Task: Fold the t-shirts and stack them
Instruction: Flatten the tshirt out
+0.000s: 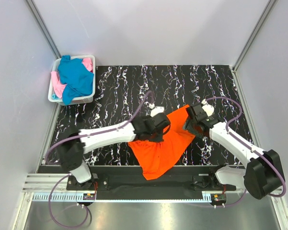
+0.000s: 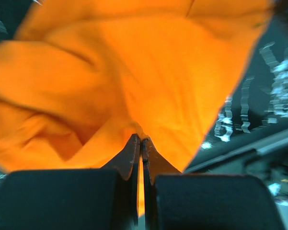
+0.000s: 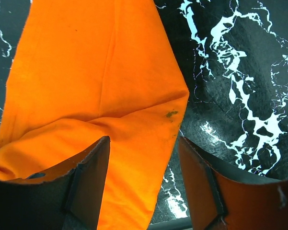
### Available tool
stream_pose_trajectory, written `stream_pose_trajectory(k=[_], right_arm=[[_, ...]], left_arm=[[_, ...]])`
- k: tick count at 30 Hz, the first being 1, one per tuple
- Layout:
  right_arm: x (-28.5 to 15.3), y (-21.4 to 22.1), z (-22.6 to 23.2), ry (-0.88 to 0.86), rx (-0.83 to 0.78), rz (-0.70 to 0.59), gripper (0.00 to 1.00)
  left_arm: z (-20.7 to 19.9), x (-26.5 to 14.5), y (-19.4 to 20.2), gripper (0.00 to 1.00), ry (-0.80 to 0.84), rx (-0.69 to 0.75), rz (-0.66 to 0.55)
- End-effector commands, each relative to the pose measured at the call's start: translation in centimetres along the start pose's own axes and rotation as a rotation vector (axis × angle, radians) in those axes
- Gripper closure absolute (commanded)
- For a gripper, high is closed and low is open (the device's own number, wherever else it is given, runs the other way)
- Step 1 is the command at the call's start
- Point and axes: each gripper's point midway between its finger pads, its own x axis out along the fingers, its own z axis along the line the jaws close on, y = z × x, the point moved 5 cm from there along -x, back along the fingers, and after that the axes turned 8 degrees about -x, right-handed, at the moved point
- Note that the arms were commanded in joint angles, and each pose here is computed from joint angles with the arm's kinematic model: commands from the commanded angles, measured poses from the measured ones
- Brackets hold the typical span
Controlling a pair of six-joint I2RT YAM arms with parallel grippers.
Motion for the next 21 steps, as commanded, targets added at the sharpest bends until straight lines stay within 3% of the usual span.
stream_pose_trajectory(k=[1,4,11,21], right_arm=[[-0.1,-0.7,0.6,0.001,0.016,-0.024,0.34],[0.2,-0.6,0.5,0.017,0.005,-0.018,0.33],[0.0,-1.0,0.5,0.012,0.003,-0.035,0.32],[0.1,-0.8,0.8,0.0,-0.005,-0.014,0.33]], left_arm=[[0.8,-5.5,-2.8,1.0,0.021,-0.054,-0.173],[2.4,-7.7,-3.4,1.0,-0.012,-0.085,-0.233],[6.2,-16.4,-7.2,1.0,-0.026,-0.198,-0.53],[8.9,-24.1,-11.0,1.0,-0.057,-0.233,-0.783]])
